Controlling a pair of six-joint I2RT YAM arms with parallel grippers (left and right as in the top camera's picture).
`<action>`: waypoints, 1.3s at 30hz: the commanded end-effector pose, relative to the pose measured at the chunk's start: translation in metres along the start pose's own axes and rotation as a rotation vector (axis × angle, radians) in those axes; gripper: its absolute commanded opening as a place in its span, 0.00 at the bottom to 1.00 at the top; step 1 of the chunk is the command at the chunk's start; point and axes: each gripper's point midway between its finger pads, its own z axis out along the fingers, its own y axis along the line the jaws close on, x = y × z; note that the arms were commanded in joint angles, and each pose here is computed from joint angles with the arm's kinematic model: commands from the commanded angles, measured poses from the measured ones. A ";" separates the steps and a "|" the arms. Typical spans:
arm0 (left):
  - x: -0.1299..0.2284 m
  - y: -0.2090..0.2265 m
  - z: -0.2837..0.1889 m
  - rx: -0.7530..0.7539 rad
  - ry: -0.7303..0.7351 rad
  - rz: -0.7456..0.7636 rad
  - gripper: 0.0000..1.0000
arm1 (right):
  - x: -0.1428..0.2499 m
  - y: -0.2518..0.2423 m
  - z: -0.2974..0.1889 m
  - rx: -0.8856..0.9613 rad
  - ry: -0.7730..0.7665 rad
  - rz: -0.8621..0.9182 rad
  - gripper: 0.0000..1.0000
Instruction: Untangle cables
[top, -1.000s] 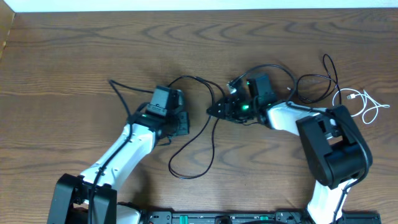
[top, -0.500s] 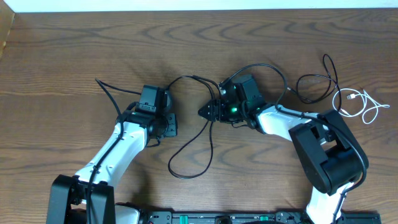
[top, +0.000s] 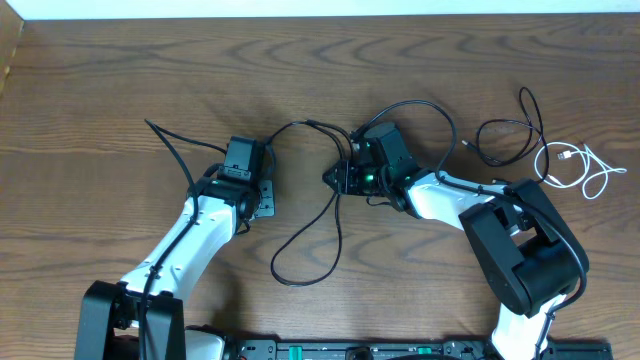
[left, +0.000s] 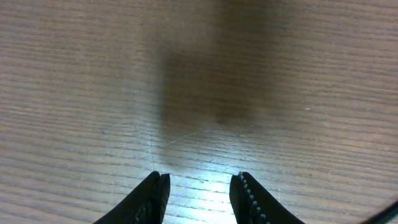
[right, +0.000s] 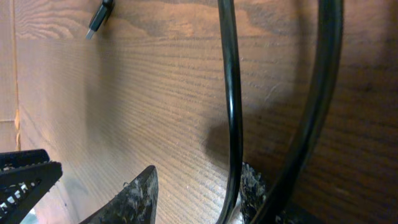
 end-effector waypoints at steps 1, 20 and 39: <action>0.001 0.008 0.003 -0.036 0.006 0.009 0.38 | 0.033 -0.080 0.012 0.273 0.020 0.084 0.43; 0.005 0.009 0.003 -0.040 0.020 0.009 0.42 | 0.031 -0.085 0.012 0.320 -0.011 0.093 0.52; 0.023 0.013 0.011 -0.053 0.058 -0.041 0.42 | 0.029 -0.091 -0.009 0.431 0.021 0.109 0.61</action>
